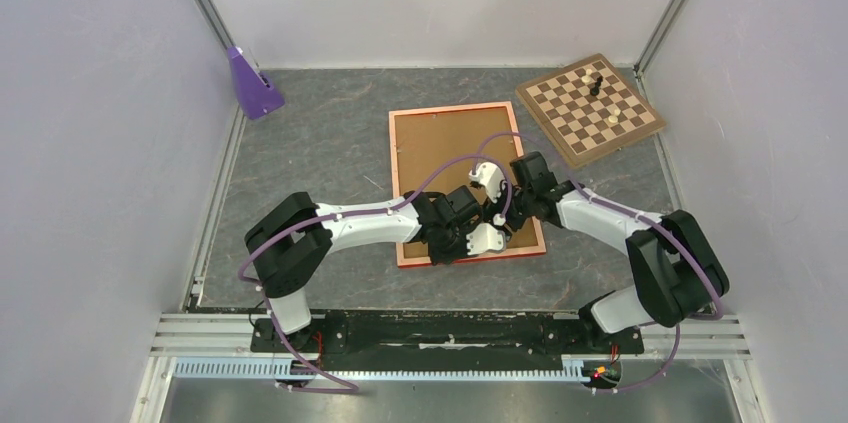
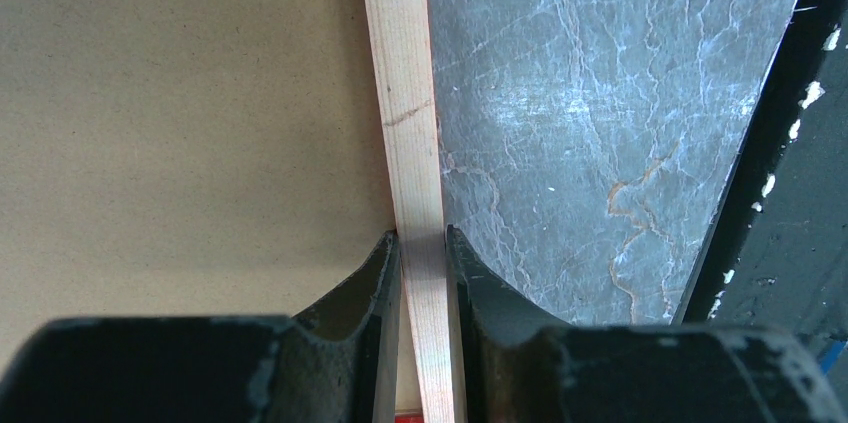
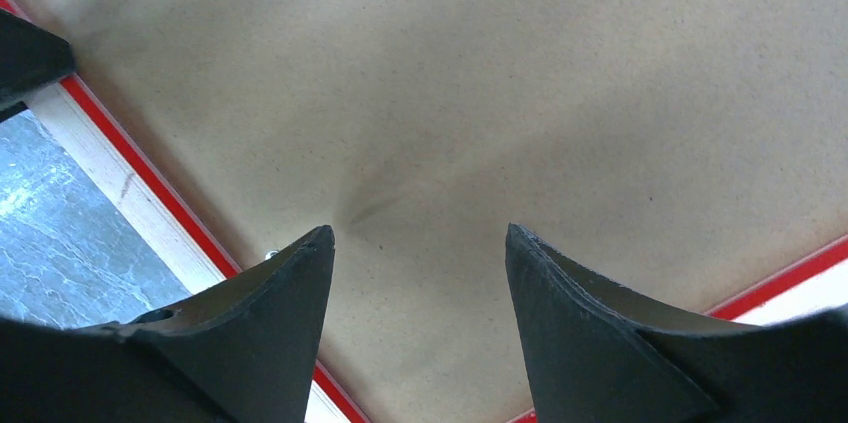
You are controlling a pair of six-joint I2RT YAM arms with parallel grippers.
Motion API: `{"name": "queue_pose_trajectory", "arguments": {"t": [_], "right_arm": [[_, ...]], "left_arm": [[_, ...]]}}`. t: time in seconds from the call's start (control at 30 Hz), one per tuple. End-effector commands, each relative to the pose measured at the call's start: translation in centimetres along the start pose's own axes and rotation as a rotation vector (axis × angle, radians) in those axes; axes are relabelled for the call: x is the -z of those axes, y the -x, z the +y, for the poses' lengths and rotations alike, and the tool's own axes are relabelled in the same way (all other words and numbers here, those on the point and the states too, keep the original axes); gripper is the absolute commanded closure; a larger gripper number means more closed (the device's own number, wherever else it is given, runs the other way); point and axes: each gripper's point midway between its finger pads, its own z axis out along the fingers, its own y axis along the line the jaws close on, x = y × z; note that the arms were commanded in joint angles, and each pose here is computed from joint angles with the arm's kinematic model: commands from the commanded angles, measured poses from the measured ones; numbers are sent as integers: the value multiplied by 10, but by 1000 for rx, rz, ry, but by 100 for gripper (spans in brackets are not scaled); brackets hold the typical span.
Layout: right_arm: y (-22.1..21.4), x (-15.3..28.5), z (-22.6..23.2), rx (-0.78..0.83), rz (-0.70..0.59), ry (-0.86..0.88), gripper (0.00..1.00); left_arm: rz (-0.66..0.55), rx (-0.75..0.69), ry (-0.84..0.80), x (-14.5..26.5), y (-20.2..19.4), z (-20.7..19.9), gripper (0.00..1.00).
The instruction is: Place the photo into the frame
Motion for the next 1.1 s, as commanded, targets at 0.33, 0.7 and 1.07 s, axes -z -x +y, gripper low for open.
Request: {"name": "queue_pose_trajectory", "arguments": {"t": [0.33,0.7,1.07], "right_arm": [[-9,-1,0,92,32,-78,35],[-15,8,19,134,37,-12,37],[-16,3,51,117,-2,158,38]], "left_arm": [[106,63,-132,-23,-37,-34,98],[113,66,-109,-24,-37,-30,98],[127,57,-60,-24,-41,-22,98]]}}
